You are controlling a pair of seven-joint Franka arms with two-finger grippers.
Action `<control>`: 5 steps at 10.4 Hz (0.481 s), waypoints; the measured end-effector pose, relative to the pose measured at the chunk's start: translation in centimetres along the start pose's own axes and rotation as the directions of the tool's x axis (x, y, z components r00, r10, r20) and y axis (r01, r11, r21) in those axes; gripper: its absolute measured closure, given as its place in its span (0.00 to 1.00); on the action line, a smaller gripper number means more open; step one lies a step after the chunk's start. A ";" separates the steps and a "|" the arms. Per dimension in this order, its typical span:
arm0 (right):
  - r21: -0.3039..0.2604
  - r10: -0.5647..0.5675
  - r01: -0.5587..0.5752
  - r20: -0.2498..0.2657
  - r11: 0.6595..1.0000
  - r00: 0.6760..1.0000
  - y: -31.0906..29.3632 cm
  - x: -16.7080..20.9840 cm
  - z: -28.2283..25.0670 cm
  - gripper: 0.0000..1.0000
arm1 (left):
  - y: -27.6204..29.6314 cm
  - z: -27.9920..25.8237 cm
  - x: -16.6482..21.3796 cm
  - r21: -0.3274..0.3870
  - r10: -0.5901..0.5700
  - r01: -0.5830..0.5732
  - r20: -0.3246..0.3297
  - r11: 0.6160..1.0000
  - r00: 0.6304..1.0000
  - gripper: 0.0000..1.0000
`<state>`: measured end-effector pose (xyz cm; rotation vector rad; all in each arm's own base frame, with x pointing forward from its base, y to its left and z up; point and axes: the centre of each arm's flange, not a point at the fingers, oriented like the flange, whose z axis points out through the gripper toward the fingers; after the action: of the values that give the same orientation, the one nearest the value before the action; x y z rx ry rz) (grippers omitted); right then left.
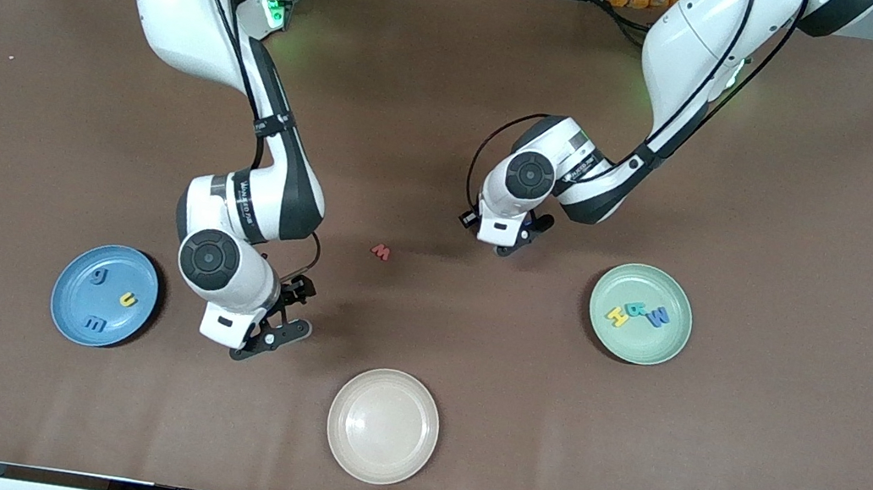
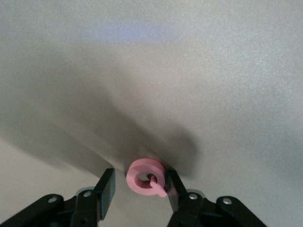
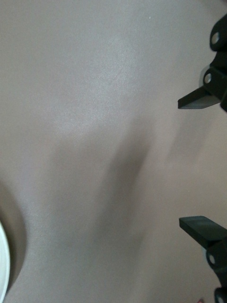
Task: Sort upper and lower case letters into plates
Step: 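Lift the pink q with the left gripper while the right gripper reaches letters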
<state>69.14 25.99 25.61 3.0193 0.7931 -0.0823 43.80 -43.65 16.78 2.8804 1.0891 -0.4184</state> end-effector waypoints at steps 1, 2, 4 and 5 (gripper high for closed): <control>0.000 0.000 0.000 0.000 1.000 1.000 0.0 0.0 0.0 0.00 | 0.0 0.0 0.0 0.000 0.000 0.000 0.000 1.000 1.000 0.46; 0.000 0.000 0.000 0.000 1.000 1.000 0.0 0.0 0.0 0.00 | 0.0 0.0 0.0 -0.001 0.000 0.000 0.000 1.000 1.000 0.46; 0.000 -0.001 0.001 -0.001 1.000 1.000 0.0 0.0 -0.1 0.00 | 0.1 -0.1 0.0 -0.004 0.000 0.000 0.000 1.000 1.000 0.55; 0.000 -0.001 0.001 -0.002 1.000 1.000 -0.1 0.1 -0.1 0.00 | 0.1 -0.2 -0.1 -0.005 0.001 -0.001 0.000 1.000 1.000 0.61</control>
<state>69.16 26.08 25.72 3.0192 0.7948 -0.0787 43.88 -43.76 16.97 2.8768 1.0873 -0.4145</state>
